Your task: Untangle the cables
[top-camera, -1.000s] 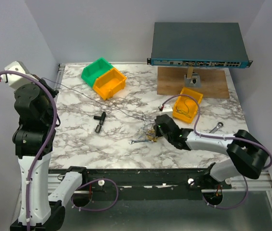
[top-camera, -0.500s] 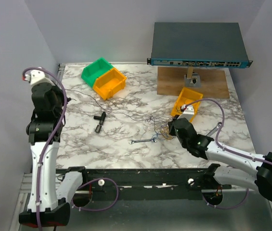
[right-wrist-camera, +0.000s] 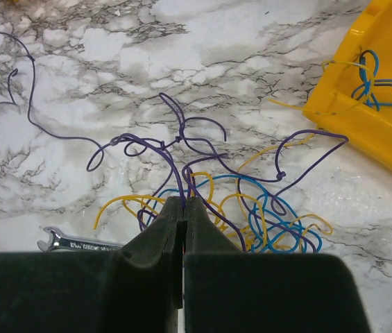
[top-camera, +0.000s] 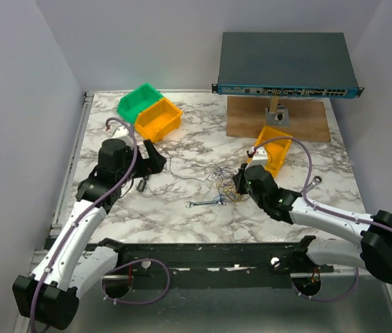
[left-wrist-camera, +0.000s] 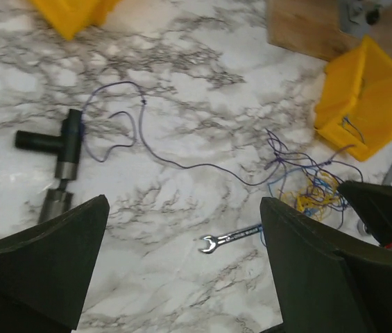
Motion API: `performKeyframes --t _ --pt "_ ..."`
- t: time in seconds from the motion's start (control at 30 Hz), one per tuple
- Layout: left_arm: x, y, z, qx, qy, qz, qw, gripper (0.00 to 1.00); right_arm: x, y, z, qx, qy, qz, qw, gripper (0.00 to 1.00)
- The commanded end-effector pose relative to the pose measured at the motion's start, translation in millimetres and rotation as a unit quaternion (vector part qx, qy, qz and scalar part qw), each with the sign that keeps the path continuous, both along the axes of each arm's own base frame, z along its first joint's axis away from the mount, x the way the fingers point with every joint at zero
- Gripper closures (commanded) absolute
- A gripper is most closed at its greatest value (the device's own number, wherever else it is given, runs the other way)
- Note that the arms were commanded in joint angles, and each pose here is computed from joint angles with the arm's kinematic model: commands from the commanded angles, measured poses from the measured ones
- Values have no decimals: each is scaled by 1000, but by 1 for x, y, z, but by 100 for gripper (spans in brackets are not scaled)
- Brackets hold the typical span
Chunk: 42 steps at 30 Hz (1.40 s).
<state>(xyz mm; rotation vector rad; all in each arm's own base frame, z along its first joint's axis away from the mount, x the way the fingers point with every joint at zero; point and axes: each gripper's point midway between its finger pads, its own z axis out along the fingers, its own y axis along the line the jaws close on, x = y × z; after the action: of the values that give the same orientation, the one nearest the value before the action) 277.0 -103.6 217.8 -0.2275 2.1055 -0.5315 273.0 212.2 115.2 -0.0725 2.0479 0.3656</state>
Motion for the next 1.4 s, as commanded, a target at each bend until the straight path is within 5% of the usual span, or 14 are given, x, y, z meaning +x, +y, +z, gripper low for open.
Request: performKeyframes --t 0.0,0.33,0.83,0.9,1.03,1.17,1.37 --pt "1 -68 -12 -35 -39 -139 989 4 4 11 9 8 -6 18 1000 99" --pt "7 -154 -85 134 -10 -328 935 20 8 12 16 4 -9 17 1000 99" --pt "37 -206 -127 150 12 -371 916 33 10 15 24 11 -15 19 1000 99" --pt "39 -211 -134 145 21 -373 916 43 10 15 25 12 -16 18 1000 99" --pt "43 -214 -139 143 26 -365 920 97 8 13 23 10 -13 17 1000 97" --pt "46 -206 -119 148 -2 -347 926 100 4 10 10 7 5 16 1000 37" --pt "37 -197 -78 138 -52 -346 926 100 -11 28 -17 15 60 71 996 7"
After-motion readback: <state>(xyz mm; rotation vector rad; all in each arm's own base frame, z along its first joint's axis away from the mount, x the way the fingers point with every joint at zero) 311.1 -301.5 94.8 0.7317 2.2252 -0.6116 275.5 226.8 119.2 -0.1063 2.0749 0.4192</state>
